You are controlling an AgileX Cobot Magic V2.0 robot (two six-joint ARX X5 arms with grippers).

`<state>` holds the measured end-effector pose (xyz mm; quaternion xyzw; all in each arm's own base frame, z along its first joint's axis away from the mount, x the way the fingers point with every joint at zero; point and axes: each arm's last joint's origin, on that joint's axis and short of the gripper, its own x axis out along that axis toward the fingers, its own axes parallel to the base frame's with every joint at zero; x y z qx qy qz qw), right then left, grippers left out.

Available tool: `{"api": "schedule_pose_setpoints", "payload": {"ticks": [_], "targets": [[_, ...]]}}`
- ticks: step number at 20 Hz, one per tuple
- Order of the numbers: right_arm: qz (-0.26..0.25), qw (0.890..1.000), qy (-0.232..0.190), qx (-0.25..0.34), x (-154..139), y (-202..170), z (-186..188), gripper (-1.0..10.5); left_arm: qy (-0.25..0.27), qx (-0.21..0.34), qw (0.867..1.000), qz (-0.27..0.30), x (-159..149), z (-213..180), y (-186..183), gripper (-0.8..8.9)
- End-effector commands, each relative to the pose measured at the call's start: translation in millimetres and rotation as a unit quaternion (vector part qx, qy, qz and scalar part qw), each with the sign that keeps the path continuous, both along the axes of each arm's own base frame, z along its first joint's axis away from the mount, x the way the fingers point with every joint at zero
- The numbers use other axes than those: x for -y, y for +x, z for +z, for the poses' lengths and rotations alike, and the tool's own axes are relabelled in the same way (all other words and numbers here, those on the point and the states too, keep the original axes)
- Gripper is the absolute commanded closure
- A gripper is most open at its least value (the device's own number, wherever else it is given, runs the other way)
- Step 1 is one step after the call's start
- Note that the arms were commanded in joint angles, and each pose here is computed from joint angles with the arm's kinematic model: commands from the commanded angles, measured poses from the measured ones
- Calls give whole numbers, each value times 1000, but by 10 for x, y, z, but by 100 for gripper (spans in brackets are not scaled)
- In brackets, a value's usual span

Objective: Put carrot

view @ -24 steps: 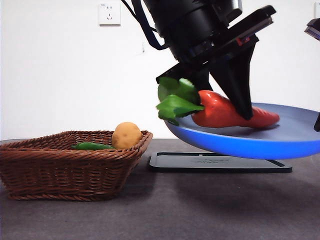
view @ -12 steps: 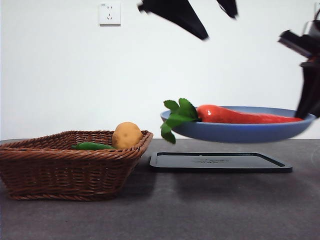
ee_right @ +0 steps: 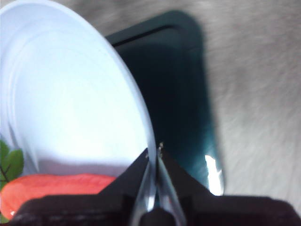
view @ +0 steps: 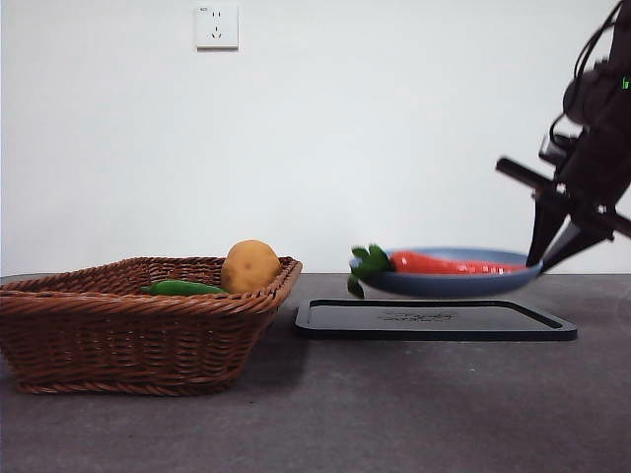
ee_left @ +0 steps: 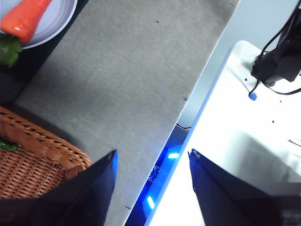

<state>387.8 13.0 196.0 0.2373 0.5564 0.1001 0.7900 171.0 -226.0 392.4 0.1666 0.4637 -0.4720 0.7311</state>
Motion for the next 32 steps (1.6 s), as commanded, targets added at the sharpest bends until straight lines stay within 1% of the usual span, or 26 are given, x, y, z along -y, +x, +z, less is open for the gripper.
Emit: {"api": "schedule_pose_setpoints", "payload": {"ticks": [1,6,7,11,12,13,15,16,17,18,20,21,22,23,24,25,26,27,28,30,32], "targets": [[-13,1000,9,-18,23,90,-130,941,-6,8,1000,-9,51,26,5,542],[-15,999,8,-39,36,115,-275,927,-23,22,999,-9,77,48,26,542],[-14,999,8,-38,34,116,-275,902,-24,23,999,-9,79,50,28,542],[-16,999,8,-33,63,124,-272,742,-32,29,999,-9,93,61,39,543],[-14,999,8,-30,81,125,-267,714,-37,34,999,-9,102,68,45,543],[-10,1000,5,-28,93,111,-237,710,-42,39,998,-9,110,76,52,543],[-11,1000,1,-23,163,60,-126,711,-53,62,996,-21,135,96,75,543],[-11,1000,0,-18,189,20,-33,712,-58,86,994,-22,150,115,95,543],[-8,1000,-3,-11,209,-37,84,713,-63,113,992,-8,170,142,127,543],[-2,1000,-9,-3,208,-100,205,713,-71,148,986,12,192,180,164,543],[13,1000,-18,13,201,-261,472,715,-96,216,970,53,242,275,242,543],[20,999,-21,22,185,-352,607,724,-118,250,958,73,276,334,286,544],[30,999,-24,30,153,-448,735,759,-140,280,945,93,306,395,324,545],[38,998,-36,40,104,-553,869,802,-159,305,932,113,315,454,357,570],[47,996,-57,53,38,-670,1007,848,-177,323,921,126,311,505,392,633],[56,993,-80,68,-20,-768,1119,879,-190,332,914,133,300,540,422,722],[63,989,-105,84,-83,-883,1239,910,-198,337,911,133,290,558,443,812],[72,984,-128,103,-153,-999,1355,935,-199,340,908,139,263,566,478,807],[78,979,-142,125,-217,-1110,1465,943,-195,341,908,147,223,564,523,807],[94,969,-152,172,-339,-1339,1674,944,-174,336,911,164,118,530,620,807],[112,956,-165,217,-442,-1573,1850,944,-143,324,917,184,-16,476,722,807]]}}
